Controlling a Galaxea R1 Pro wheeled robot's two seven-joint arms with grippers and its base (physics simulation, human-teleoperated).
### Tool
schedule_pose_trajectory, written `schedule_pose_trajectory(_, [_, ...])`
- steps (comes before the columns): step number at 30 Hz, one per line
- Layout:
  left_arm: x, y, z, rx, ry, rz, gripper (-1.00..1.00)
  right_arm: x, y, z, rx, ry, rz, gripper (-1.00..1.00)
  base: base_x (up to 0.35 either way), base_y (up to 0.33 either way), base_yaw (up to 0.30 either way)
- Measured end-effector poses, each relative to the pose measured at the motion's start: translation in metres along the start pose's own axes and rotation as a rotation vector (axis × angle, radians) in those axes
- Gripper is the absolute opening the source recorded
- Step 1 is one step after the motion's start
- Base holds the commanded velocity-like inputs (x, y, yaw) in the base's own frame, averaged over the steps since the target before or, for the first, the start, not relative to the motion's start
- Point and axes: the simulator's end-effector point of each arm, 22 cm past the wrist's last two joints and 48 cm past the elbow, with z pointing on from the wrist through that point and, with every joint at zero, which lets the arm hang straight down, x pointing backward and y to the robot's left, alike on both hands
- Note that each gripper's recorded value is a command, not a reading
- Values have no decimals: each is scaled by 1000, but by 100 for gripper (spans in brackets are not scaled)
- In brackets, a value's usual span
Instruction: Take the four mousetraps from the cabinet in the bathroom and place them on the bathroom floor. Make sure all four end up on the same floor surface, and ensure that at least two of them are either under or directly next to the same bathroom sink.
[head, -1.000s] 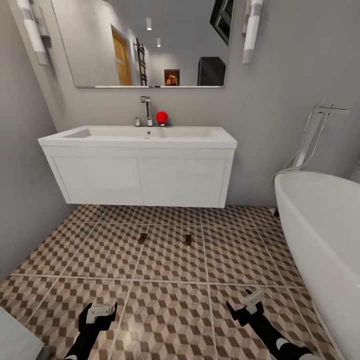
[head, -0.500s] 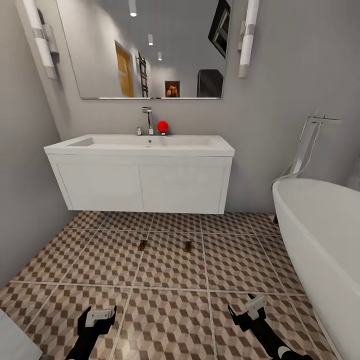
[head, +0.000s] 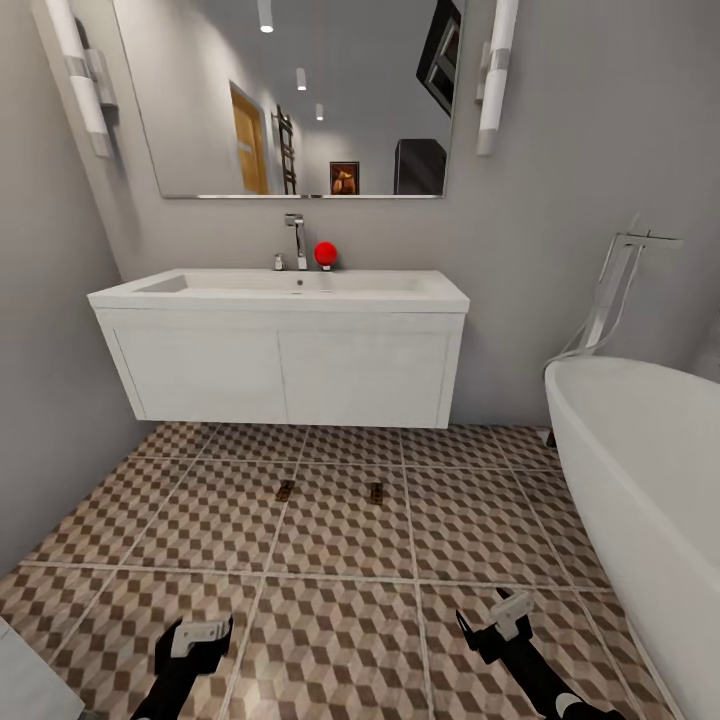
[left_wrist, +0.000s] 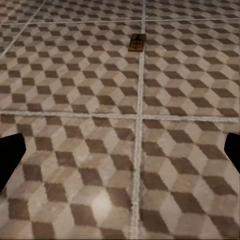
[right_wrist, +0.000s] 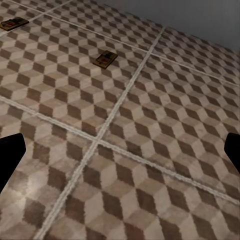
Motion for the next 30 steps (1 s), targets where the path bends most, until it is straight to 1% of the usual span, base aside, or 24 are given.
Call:
schedule_pose_trajectory(4, [8, 0, 0, 0, 37, -1, 100, 1, 0, 0, 0, 1, 0, 100, 0, 0, 0])
schedule_pose_trajectory(12, [11, -1, 0, 1, 49, -2, 100, 1, 0, 0, 1, 2, 0, 100, 0, 0, 0])
schedule_pose_trajectory(16, [20, -2, -1, 2, 92, -4, 100, 1, -3, 0, 17, 3, 1, 100, 0, 0, 0])
schedule_pose_trajectory(30, [22, -3, -1, 4, 102, -5, 100, 6, -4, 0, 22, 27, 4, 100, 0, 0, 0])
